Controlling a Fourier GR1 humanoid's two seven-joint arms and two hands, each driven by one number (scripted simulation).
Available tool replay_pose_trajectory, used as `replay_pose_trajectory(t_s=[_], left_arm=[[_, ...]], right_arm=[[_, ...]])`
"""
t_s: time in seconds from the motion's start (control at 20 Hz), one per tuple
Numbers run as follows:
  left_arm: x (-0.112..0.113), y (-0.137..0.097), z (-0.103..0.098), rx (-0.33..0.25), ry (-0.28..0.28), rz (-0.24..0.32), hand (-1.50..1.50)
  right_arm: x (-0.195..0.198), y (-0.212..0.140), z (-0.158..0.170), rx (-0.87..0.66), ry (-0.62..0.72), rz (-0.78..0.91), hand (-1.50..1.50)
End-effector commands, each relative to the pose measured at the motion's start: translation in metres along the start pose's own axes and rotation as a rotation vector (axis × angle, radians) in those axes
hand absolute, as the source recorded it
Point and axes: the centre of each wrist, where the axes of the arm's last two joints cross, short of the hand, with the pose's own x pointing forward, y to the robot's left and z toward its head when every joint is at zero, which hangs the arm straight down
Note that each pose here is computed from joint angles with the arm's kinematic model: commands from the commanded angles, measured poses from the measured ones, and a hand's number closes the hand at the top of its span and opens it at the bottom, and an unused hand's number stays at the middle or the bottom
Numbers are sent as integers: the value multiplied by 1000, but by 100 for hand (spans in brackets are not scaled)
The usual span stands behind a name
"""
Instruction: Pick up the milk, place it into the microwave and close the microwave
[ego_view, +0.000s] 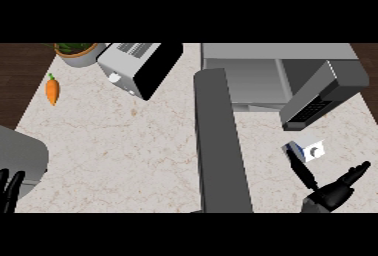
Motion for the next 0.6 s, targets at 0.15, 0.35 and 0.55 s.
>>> replay_pose_trajectory(t_s=[0.15, 0.35, 0.55], left_arm=[[2, -3, 0, 17, -1, -5, -150], [1, 5, -4, 16, -2, -5, -150], [4, 2, -5, 1, 5, 5, -150]], right_arm=[[-26, -18, -6, 87, -1, -99, -150], [-15, -3, 5, 348, 20, -289, -150], [-15, 15, 17, 369, -68, -401, 150]])
